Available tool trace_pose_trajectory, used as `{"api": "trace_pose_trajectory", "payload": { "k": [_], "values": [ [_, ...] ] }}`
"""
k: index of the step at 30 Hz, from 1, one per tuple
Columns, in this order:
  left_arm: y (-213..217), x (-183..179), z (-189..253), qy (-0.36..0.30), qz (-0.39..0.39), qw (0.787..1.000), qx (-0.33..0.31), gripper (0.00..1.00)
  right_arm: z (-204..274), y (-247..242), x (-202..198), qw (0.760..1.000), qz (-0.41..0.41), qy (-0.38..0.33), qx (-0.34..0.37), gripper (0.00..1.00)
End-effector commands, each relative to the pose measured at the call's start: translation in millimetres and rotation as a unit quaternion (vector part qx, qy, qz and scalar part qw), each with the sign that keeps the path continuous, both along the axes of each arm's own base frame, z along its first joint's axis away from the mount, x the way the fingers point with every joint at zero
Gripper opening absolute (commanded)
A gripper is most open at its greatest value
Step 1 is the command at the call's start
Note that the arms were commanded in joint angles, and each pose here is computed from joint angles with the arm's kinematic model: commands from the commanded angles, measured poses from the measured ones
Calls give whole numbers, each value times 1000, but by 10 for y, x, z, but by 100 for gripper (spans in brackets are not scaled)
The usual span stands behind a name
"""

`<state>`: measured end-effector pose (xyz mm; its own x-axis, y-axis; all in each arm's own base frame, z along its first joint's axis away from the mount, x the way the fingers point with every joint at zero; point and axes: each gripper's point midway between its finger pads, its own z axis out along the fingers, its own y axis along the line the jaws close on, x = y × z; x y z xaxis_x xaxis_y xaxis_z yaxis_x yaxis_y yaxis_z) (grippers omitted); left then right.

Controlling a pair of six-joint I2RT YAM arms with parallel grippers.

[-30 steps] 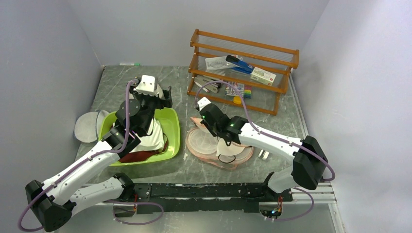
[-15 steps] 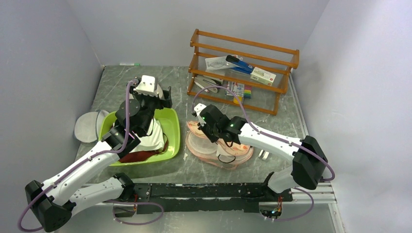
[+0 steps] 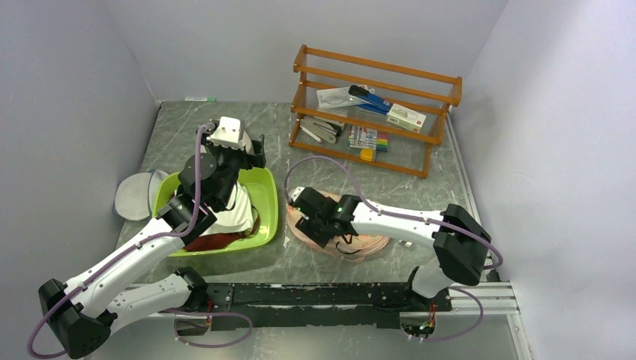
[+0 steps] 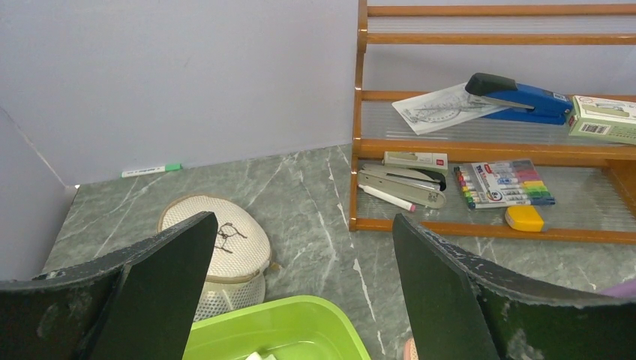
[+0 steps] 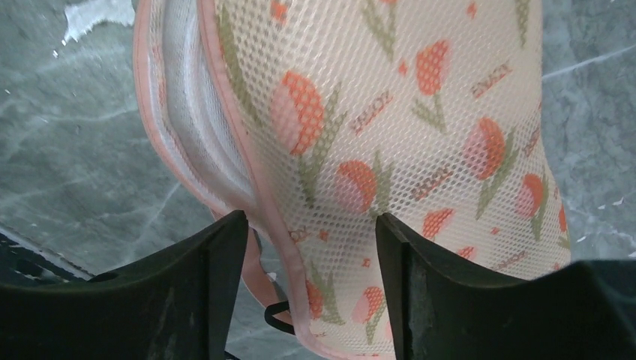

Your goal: Unzip the laundry bag and remove the bra

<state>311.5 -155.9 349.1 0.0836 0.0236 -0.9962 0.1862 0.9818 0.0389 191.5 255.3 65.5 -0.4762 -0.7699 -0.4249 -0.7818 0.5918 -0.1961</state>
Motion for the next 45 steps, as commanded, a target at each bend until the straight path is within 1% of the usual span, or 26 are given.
{"api": "trace_pose_trajectory", "payload": {
  "k": [1,6,9,12,15,18,21,22,32,36,38,41,42,43,45],
  "values": [
    [-22,-5,123,-11,-7,1000,-1,98,-11,-165,-71,999,-4,-18,-32,65],
    [-37,2,116,-10,-10,1000,0,98,75,-183,-90,999,0,-38,-28,66],
    [-41,3,109,-9,-10,1000,1,98,142,-254,-12,997,-21,-66,-43,63],
    [-42,4,109,-9,-10,1000,0,98,219,-253,10,996,-25,-75,-35,56],
    [-47,2,113,-9,-12,1000,1,98,191,-259,-2,996,-21,-72,-37,44],
    [-45,-2,121,-10,-13,1000,1,98,148,-233,-26,997,-19,-61,-37,42],
    [-44,-3,119,-10,-13,1000,1,98,140,-295,41,995,-34,-79,-60,32],
    [-40,-4,125,-11,-13,1000,1,98,159,-298,63,994,-39,-83,-61,31],
    [-31,-10,139,-12,-12,1000,3,98,478,-304,118,992,-48,-114,-17,28],
    [-28,-13,142,-13,-12,1000,2,98,506,-336,146,991,-59,-121,-18,31],
    [-28,-17,149,-14,-12,1000,1,98,521,-373,196,988,-73,-133,-23,31],
    [-36,-18,147,-14,-15,1000,1,98,536,-422,312,983,-102,-152,-27,27],
    [-40,-19,153,-14,-15,1000,0,98,612,-379,379,980,-113,-163,-15,26],
    [-40,-16,149,-12,-15,1000,1,98,653,-380,442,977,-125,-174,-11,23],
    [-35,-20,149,-12,-14,1000,1,98,707,-455,580,967,-154,-202,-18,11]
  ]
}}
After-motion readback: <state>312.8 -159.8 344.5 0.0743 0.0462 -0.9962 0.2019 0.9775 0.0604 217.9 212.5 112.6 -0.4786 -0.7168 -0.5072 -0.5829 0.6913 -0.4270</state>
